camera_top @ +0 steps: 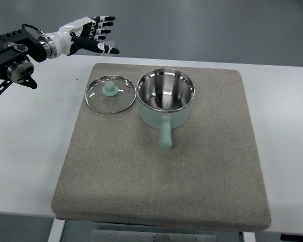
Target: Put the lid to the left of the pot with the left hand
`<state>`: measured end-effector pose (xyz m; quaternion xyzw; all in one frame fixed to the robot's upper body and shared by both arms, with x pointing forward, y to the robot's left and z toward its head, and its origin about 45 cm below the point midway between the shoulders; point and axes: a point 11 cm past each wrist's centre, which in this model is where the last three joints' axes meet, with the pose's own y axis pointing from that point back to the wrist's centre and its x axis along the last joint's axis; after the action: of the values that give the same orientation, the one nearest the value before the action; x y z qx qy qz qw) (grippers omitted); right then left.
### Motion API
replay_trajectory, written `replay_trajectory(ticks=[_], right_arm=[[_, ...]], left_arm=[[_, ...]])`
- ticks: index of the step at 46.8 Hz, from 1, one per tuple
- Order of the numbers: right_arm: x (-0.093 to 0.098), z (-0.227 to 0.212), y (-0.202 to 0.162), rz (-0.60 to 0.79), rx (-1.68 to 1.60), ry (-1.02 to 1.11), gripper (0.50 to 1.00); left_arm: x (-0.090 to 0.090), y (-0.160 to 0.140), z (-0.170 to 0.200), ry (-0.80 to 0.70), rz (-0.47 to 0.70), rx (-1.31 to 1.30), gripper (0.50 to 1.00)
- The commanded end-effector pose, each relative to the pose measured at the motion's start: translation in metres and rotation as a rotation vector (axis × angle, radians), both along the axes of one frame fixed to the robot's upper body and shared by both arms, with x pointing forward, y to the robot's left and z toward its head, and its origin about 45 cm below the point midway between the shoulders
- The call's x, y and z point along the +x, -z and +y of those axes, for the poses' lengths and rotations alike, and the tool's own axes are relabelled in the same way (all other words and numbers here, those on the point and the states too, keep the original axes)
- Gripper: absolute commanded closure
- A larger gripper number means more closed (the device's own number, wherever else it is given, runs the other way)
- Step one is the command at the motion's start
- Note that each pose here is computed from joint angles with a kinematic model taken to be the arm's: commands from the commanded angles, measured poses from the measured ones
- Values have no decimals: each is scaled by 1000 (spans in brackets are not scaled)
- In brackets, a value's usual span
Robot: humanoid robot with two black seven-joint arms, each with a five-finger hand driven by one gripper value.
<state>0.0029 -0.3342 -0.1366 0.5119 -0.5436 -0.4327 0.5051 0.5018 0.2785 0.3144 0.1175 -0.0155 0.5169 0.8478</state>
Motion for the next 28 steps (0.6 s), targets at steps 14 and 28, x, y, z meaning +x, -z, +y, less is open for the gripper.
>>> replay_trajectory(ticks=[14, 28], right_arm=[[0, 0, 0, 0, 1, -1, 576], [0, 0, 0, 0, -1, -1, 576]], left_arm=[[-12, 27, 29, -150, 103, -485, 504], [-31, 48, 53, -154, 101, -688, 504]])
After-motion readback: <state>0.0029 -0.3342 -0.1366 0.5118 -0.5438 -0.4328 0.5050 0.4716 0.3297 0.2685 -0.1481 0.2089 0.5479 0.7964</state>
